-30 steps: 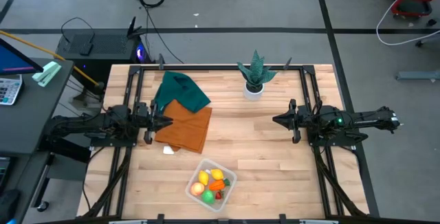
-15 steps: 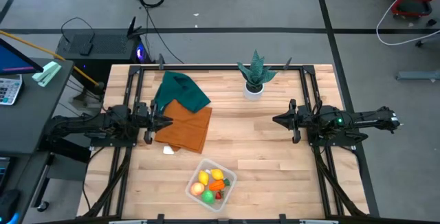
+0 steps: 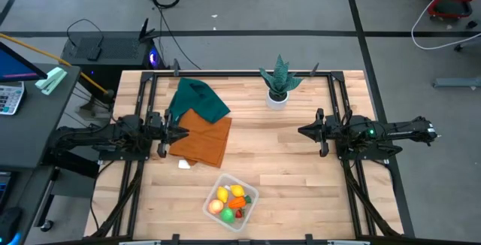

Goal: Pick and placing Produce into tupperware
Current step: Return to Home Position

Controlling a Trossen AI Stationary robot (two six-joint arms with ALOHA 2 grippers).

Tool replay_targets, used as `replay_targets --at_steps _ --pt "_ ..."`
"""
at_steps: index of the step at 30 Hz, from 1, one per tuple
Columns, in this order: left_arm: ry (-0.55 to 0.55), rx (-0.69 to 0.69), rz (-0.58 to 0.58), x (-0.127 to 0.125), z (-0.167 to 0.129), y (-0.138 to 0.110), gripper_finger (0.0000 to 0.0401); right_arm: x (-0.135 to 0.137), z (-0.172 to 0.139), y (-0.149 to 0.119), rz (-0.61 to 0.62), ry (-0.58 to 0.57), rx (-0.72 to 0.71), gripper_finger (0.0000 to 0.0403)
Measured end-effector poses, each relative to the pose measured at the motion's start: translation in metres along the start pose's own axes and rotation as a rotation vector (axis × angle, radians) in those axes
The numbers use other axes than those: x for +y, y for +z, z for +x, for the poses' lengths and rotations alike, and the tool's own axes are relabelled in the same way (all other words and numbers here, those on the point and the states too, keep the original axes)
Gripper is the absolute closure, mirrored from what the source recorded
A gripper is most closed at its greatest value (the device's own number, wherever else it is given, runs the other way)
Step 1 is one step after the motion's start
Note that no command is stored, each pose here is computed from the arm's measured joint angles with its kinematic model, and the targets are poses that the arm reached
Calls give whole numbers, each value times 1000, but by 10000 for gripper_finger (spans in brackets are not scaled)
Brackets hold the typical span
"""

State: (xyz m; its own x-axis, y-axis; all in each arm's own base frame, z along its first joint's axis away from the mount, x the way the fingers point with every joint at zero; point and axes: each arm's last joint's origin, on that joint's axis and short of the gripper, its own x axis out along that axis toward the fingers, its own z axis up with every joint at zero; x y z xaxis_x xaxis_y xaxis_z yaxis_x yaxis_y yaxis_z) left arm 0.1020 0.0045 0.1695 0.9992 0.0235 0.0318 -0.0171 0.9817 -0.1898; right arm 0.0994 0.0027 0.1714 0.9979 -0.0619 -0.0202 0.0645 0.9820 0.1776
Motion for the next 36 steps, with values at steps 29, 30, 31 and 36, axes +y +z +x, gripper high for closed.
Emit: replay_targets --at_steps 29,30,31,36 --pt "0 0 0 0 0 0 325 0 0 0 0 0 0 402" --pt "0 0 0 0 0 0 327 0 0 0 0 0 0 402" --pt "0 0 0 0 0 0 329 0 0 0 0 0 0 402" --pt "-1 0 0 0 0 0 332 0 0 0 0 0 0 402"
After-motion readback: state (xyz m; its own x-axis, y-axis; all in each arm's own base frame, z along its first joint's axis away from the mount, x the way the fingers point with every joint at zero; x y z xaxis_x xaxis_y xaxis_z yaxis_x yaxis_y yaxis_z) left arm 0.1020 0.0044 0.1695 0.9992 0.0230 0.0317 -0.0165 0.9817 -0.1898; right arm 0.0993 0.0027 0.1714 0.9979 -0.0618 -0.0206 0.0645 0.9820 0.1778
